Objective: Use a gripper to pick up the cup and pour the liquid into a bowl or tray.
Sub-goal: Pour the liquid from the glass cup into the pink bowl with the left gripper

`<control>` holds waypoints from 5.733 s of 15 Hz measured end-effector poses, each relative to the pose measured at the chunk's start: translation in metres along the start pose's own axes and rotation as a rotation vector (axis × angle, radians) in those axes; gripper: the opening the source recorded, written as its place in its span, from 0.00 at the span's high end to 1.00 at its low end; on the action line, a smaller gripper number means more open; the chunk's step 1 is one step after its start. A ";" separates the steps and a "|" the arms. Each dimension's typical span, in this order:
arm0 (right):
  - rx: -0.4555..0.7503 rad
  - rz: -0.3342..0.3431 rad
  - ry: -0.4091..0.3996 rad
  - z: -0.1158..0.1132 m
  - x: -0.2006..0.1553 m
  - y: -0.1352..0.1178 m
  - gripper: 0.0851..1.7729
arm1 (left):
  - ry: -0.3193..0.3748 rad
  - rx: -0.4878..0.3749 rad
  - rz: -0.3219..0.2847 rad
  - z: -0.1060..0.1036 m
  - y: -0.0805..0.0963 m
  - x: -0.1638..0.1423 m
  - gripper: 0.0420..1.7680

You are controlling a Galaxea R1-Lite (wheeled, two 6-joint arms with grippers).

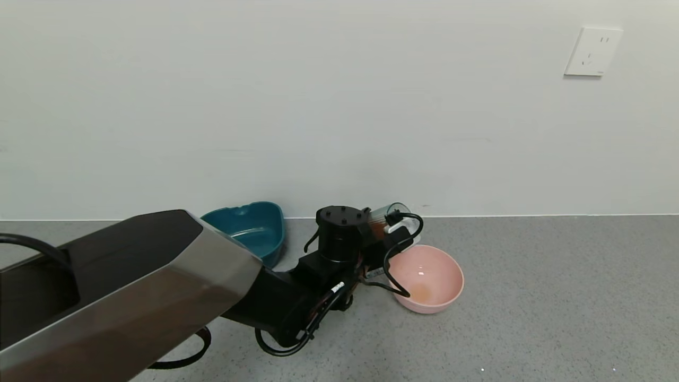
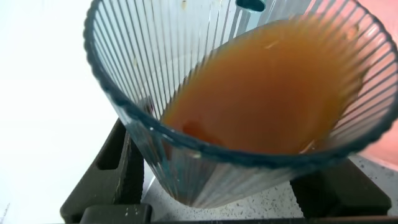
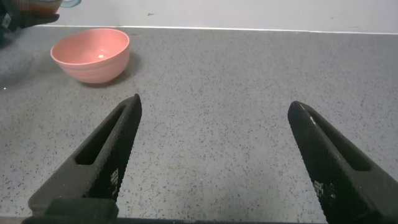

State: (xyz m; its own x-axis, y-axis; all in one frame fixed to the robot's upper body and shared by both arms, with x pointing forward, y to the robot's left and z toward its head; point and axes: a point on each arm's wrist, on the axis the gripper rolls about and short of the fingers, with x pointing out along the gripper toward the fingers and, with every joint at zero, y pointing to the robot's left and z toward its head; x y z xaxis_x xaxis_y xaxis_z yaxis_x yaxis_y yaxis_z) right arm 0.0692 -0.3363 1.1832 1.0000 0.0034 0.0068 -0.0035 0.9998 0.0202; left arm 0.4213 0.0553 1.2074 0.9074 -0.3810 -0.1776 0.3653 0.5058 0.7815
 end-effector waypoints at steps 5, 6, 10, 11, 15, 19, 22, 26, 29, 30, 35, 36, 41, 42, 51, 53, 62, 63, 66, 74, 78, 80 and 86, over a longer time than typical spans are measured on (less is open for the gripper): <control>0.000 0.000 0.000 0.000 0.000 0.000 0.04 | 0.014 0.103 0.005 0.002 -0.006 0.000 0.27; 0.000 0.000 0.000 0.000 0.000 0.000 0.04 | 0.016 0.120 0.004 0.002 -0.007 0.000 0.27; 0.000 -0.001 0.000 0.000 0.000 0.000 0.04 | 0.024 0.178 0.008 0.001 -0.008 0.001 0.27; 0.000 0.000 0.000 0.000 0.000 0.000 0.04 | 0.025 0.189 0.007 0.001 -0.008 0.001 0.27; 0.000 0.000 0.000 0.000 0.000 0.000 0.04 | 0.025 0.249 0.006 0.002 -0.009 0.001 0.27; 0.000 0.000 0.000 0.000 0.000 0.000 0.04 | 0.027 0.302 0.009 0.001 -0.007 0.001 0.27; 0.000 0.000 0.001 0.000 0.000 0.000 0.04 | 0.026 0.342 0.012 0.002 -0.006 0.002 0.27; 0.000 0.000 0.000 0.000 0.000 0.000 0.04 | 0.035 0.377 0.006 0.002 -0.007 0.001 0.27; 0.000 0.000 0.000 0.000 0.000 0.000 0.04 | 0.052 0.405 0.016 0.002 -0.008 -0.001 0.27; 0.000 -0.001 0.000 0.000 0.000 0.000 0.04 | 0.053 0.414 0.019 0.003 -0.008 0.000 0.27; 0.000 0.000 0.000 0.000 0.000 0.000 0.04 | 0.084 0.460 0.044 0.004 -0.007 0.000 0.27; 0.000 0.000 0.000 0.000 0.000 0.000 0.04 | 0.084 0.474 0.045 0.005 -0.007 -0.001 0.27; 0.000 0.000 0.000 0.000 0.000 0.000 0.04 | 0.082 0.520 0.053 0.011 -0.010 -0.003 0.27; 0.000 0.001 0.000 0.000 0.000 0.000 0.04 | 0.082 0.526 0.059 0.013 -0.010 -0.004 0.27; 0.000 0.000 0.000 0.000 0.000 0.000 0.04 | 0.064 0.610 0.066 0.022 -0.011 -0.006 0.27; 0.000 0.000 0.001 0.000 0.000 0.000 0.04 | 0.062 0.638 0.071 0.023 -0.010 -0.005 0.27; 0.000 0.000 0.000 0.000 0.000 0.000 0.04 | 0.046 0.718 0.076 0.030 -0.008 -0.009 0.27; 0.000 -0.001 0.000 0.000 0.000 0.000 0.04 | 0.044 0.724 0.074 0.031 -0.010 -0.010 0.27; 0.000 -0.001 0.000 0.000 0.000 0.000 0.04 | 0.036 0.762 0.073 0.034 -0.011 -0.012 0.27; 0.000 0.000 0.000 0.000 0.000 0.000 0.04 | 0.015 0.816 0.133 0.037 -0.012 -0.013 0.27; 0.000 -0.001 0.000 0.000 0.000 0.000 0.04 | 0.014 0.817 0.131 0.037 -0.013 -0.013 0.27; 0.000 0.000 0.000 0.000 0.000 0.000 0.04 | 0.016 0.817 0.131 0.036 -0.013 -0.013 0.27; 0.000 0.000 0.000 0.000 0.000 0.000 0.04 | 0.035 0.670 0.139 0.036 -0.012 -0.010 0.27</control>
State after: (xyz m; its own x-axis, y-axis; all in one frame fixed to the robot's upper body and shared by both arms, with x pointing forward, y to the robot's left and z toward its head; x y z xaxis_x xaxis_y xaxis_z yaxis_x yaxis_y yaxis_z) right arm 0.0692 -0.3363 1.1832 1.0000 0.0034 0.0066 -0.0035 0.9998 0.0202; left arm 0.4004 0.0250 1.2218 0.9468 -0.3164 -0.0592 0.0477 -0.0439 0.9979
